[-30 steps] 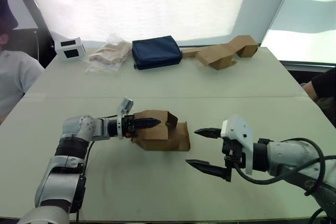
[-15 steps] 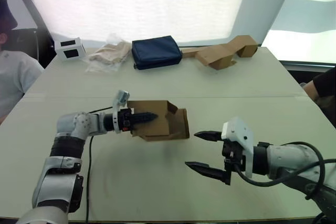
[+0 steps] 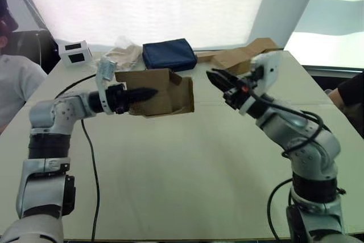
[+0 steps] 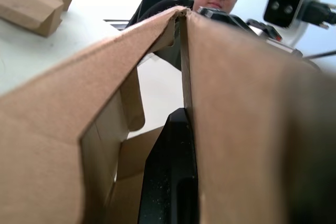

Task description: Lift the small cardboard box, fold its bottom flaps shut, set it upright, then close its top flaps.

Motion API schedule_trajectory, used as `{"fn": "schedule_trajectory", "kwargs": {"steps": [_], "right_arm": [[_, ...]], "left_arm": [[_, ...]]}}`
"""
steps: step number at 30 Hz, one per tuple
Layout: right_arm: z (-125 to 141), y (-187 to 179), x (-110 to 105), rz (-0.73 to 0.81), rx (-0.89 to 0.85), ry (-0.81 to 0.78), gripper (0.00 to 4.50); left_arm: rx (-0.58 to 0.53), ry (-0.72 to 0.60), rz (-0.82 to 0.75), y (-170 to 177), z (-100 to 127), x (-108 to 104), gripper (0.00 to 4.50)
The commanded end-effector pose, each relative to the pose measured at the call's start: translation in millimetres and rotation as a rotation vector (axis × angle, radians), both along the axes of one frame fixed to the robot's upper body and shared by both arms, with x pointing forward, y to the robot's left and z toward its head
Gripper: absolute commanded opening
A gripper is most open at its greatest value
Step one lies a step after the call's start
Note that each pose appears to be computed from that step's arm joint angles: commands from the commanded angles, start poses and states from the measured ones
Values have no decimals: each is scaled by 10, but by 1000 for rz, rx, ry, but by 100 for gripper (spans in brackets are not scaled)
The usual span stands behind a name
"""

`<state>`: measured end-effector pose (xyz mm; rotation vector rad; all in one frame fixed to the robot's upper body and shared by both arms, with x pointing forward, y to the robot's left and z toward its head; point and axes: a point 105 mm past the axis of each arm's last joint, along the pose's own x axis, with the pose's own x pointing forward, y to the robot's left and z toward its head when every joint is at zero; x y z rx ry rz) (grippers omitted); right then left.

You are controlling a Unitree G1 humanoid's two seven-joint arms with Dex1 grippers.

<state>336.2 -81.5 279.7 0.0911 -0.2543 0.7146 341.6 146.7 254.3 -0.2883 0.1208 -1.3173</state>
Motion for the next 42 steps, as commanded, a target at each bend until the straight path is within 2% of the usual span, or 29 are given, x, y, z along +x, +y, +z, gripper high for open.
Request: {"fn": "schedule_trajectory", "kwargs": {"steps": [1,7,15,28,35,42], "right_arm": [[80,110,85,7,1,-45,4],[61,396,109,93,3,-47,4],[34,663,-65,241,2,-47,4],[60,799,-186,313,40,-47,4],[57,763,-236,323,26,-59,4],[60,277,-315,238,-44,-84,4]], "left_arm": [[14,-75,-6,80,153,-2,0],[20,-112,-32,108,213,-38,0],[26,-129,-67,91,223,-91,0],[34,-118,-129,4,190,-159,0],[40,-124,-111,10,178,-140,0],[35,-130,-103,7,189,-129,0]]}}
